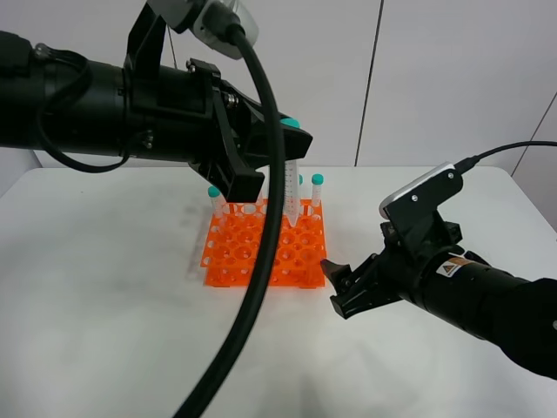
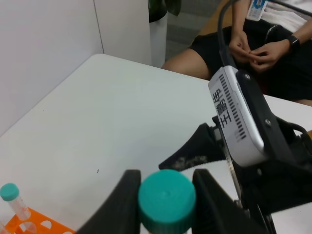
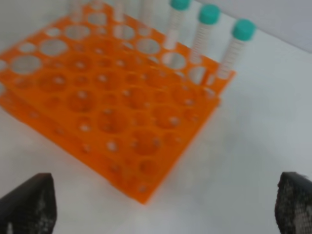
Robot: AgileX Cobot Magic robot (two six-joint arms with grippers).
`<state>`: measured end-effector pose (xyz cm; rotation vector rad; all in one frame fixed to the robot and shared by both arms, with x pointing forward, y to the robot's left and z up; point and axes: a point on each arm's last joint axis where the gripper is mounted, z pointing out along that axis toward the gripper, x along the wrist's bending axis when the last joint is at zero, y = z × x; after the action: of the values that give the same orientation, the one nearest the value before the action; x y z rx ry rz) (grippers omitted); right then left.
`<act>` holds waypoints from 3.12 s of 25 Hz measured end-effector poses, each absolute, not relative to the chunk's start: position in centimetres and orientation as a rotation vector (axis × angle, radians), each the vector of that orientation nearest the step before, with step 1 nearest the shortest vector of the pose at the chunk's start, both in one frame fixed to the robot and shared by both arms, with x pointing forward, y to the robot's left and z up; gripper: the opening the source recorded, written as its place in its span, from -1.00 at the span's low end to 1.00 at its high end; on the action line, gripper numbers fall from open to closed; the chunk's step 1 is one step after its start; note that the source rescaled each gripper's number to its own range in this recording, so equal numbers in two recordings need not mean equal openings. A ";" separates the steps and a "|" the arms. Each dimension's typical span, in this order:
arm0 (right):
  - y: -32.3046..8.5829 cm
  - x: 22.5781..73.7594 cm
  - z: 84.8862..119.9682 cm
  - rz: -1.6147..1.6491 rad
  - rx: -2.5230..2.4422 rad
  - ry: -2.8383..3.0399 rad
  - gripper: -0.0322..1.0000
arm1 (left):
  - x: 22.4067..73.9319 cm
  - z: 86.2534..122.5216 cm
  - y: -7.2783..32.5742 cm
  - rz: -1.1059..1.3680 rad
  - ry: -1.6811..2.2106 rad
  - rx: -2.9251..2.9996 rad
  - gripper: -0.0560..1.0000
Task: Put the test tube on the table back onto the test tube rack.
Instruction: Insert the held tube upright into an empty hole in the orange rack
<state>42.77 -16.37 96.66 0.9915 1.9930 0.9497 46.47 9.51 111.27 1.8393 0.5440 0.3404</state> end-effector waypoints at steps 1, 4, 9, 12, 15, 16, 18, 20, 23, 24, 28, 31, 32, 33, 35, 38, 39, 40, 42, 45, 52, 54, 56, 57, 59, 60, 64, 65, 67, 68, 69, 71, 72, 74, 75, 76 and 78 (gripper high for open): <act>-16.5 42.8 96.6 0.933 0.987 1.993 1.00 | 46.5 111.3 9.5 0.340 0.544 1.839 -0.88; -16.7 42.8 96.5 0.905 1.012 1.992 1.00 | 46.5 111.3 9.5 0.340 0.544 1.839 -0.88; -16.9 42.8 96.4 0.873 1.009 1.998 1.00 | 46.5 111.3 9.5 0.340 0.544 1.839 -0.88; -17.6 43.2 96.4 0.833 1.035 1.974 1.00 | 46.5 111.3 9.5 0.340 0.544 1.839 -0.88; -18.7 43.8 96.3 0.786 1.070 1.955 0.98 | 46.5 111.3 9.5 0.341 0.543 1.840 -0.88; -18.7 43.8 96.2 0.779 1.063 1.969 0.95 | 46.5 111.3 9.5 0.341 0.543 1.840 -0.88; -18.7 43.7 96.0 0.769 1.040 2.006 0.92 | 46.5 111.3 9.5 0.341 0.543 1.840 -0.88; -18.8 43.8 96.0 0.760 1.045 2.016 0.92 | 46.5 111.3 9.5 0.341 0.543 1.840 -0.88; -19.9 44.2 95.7 0.728 1.123 2.005 0.92 | 46.5 111.3 9.5 0.341 0.543 1.839 -0.88; -20.3 44.3 95.6 0.712 1.157 1.998 0.92 | 46.5 111.3 9.5 0.340 0.543 1.840 -0.88; -21.6 44.9 95.9 0.631 1.248 1.927 0.91 | 46.3 111.2 9.4 0.325 0.532 1.844 -0.88; -22.2 45.4 96.5 0.517 1.226 1.915 0.91 | 46.3 111.2 9.4 0.316 0.524 1.848 -0.88; -22.2 45.5 96.8 0.499 1.226 1.919 0.91 | 46.3 111.2 9.4 0.316 0.524 1.848 -0.88; -22.1 45.7 97.0 0.481 1.209 1.935 0.91 | 46.2 111.2 9.4 0.315 0.524 1.848 -0.88; -22.0 46.0 97.5 0.451 1.192 1.953 0.88 | 46.2 111.2 9.4 0.313 0.522 1.848 -0.88; -22.1 46.2 97.9 0.387 1.133 1.971 0.87 | 46.2 111.2 9.4 0.309 0.520 1.850 -0.88; -22.2 46.2 97.9 0.374 1.124 1.976 0.87 | 46.2 111.2 9.4 0.309 0.520 1.850 -0.88; -22.2 46.2 97.9 0.366 1.114 1.980 0.86 | 46.2 111.2 9.4 0.308 0.520 1.850 -0.88; -22.4 46.3 97.8 0.339 1.108 1.980 0.85 | 46.2 111.2 9.4 0.308 0.520 1.850 -0.88; -23.3 46.7 97.1 0.284 1.143 1.978 0.85 | 46.2 111.2 9.4 0.307 0.518 1.850 -0.88; -25.7 48.6 96.2 0.200 1.276 1.928 0.85 | 46.2 111.2 9.4 0.312 0.513 1.856 -0.88; -25.9 48.9 96.2 0.240 1.292 1.935 0.84 | 46.2 111.2 9.4 0.313 0.511 1.857 -0.88; -26.0 49.2 96.1 0.326 1.328 1.951 0.78 | 46.2 111.2 9.4 0.313 0.511 1.857 -0.88; -26.1 49.3 96.0 0.382 1.365 1.951 0.74 | 46.2 111.2 9.4 0.313 0.511 1.857 -0.88; -26.7 49.6 95.9 0.501 1.486 1.910 0.70 | 46.2 111.2 9.4 0.311 0.510 1.858 -0.88; -27.2 49.8 95.9 0.561 1.557 1.877 0.70 | 46.1 111.2 9.4 0.311 0.509 1.859 -0.88; -28.9 50.2 96.0 0.783 1.761 1.773 0.70 | 46.1 111.2 9.4 0.310 0.506 1.861 -0.88; -29.0 50.3 96.1 0.842 1.774 1.778 0.70 | 46.1 111.2 9.4 0.310 0.505 1.861 -0.88; -28.6 50.3 96.3 0.974 1.768 1.829 0.70 | 46.1 111.2 9.4 0.309 0.505 1.861 -0.88; -28.4 50.2 96.3 1.007 1.757 1.861 0.70 | 46.1 111.2 9.4 0.309 0.505 1.861 -0.88; -28.1 50.1 96.3 1.036 1.754 1.890 0.70 | 46.1 111.2 9.4 0.309 0.505 1.861 -0.88; -27.8 49.8 96.2 1.038 1.741 1.959 0.69 | 46.1 111.2 9.4 0.308 0.504 1.862 -0.88; -27.8 49.6 96.0 1.008 1.724 1.998 0.67 | 46.1 111.2 9.4 0.308 0.504 1.862 -0.88; -28.3 49.4 95.6 0.912 1.757 1.990 0.64 | 46.1 111.2 9.4 0.308 0.504 1.862 -0.88; -28.7 49.5 95.5 0.852 1.765 1.966 0.63 | 46.1 111.2 9.4 0.308 0.504 1.862 -0.88; -29.1 49.5 95.4 0.821 1.815 1.911 0.63 | 46.1 111.2 9.4 0.308 0.504 1.862 -0.88; -30.0 49.5 95.4 0.767 1.877 1.824 0.62 | 46.1 111.2 9.4 0.308 0.504 1.862 -0.88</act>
<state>49.54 -30.05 95.37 1.8774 1.8243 0.7671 46.11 9.35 111.16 1.8617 0.5042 0.3079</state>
